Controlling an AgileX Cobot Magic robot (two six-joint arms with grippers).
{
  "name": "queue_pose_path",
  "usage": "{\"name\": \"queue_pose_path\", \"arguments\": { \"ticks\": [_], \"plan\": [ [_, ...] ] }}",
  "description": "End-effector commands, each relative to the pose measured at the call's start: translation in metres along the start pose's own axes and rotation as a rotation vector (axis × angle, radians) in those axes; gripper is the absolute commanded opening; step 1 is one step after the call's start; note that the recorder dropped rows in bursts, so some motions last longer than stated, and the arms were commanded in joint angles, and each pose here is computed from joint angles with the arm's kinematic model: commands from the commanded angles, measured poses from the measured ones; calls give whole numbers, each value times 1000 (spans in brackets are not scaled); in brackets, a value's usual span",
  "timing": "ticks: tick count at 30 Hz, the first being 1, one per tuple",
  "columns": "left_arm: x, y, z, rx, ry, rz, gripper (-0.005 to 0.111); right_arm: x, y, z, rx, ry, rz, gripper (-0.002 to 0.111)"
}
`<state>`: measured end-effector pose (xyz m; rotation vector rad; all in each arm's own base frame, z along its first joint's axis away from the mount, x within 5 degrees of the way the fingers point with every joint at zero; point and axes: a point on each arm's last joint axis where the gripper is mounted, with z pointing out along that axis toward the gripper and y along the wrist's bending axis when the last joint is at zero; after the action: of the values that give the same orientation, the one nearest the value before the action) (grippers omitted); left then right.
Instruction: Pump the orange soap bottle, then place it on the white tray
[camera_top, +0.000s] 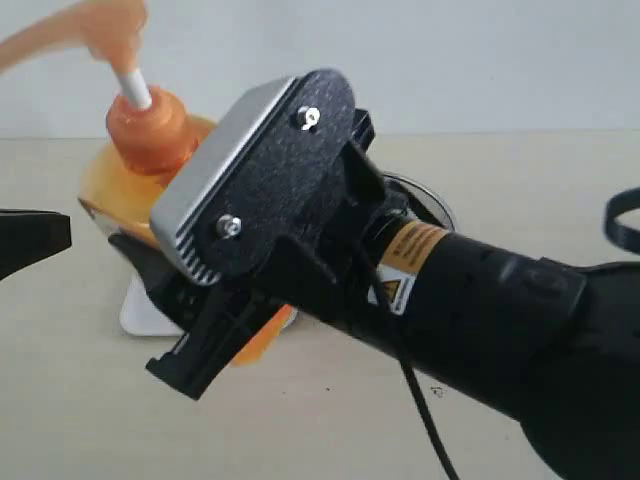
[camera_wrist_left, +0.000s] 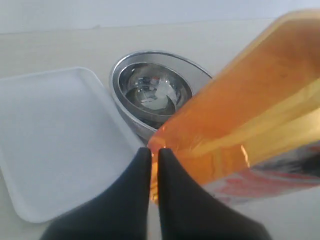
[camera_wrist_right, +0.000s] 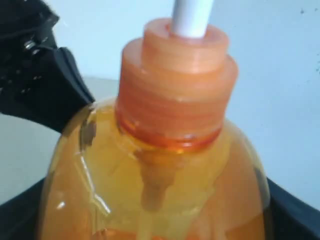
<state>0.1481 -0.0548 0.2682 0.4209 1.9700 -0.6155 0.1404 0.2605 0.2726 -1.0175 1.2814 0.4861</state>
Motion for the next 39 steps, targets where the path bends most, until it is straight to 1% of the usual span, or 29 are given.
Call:
{"name": "queue_pose_path", "arguments": {
  "ticks": [1, 4, 6, 8, 11, 13, 19, 23, 28, 30, 32, 35, 36, 37, 39],
  "plan": [
    [0, -3, -2, 9, -9, -12, 5, -32, -22, -18, 142, -132, -36, 0],
    [0, -5, -2, 33, -12, -29, 5, -37, -35, -28, 249, -112, -35, 0],
    [-1, -5, -2, 38, -21, -41, 5, -39, -46, -35, 355, -94, -50, 0],
    [-2, -5, -2, 41, -31, -38, 5, -41, -57, -42, 463, -72, -73, 0],
    [-5, -5, -2, 37, -41, -37, 5, -39, -67, -49, 581, -14, -123, 0],
    [-7, -4, -2, 27, -57, -54, 5, -37, -72, -52, 639, 19, -147, 0],
    [-8, -4, -2, 24, -72, -59, 5, -33, -83, -61, 786, 90, -192, 0],
    [-10, -4, -3, 29, -92, -64, 5, -24, -98, -63, 830, 152, -179, 0],
    [-13, -6, -3, 46, -129, -52, 5, -6, -124, -66, 845, 225, -106, 0],
    [-15, -6, -3, 47, -143, -45, 5, -2, -134, -69, 870, 244, -107, 0],
    [-18, -5, -2, 48, -155, -37, 5, 4, -143, -71, 852, 274, -123, 0],
    [-28, -2, 3, 51, -145, -35, 5, 16, -153, -71, 793, 333, -129, 0],
    [-37, 2, 9, 60, -136, -24, 5, 24, -160, -72, 813, 362, -121, 0],
    [-41, 4, 12, 59, -132, -25, 5, 27, -164, -72, 827, 374, -134, 0],
    [-53, 7, 16, 57, -134, -4, 5, 33, -168, -70, 826, 394, -171, 0]
  ]
}}
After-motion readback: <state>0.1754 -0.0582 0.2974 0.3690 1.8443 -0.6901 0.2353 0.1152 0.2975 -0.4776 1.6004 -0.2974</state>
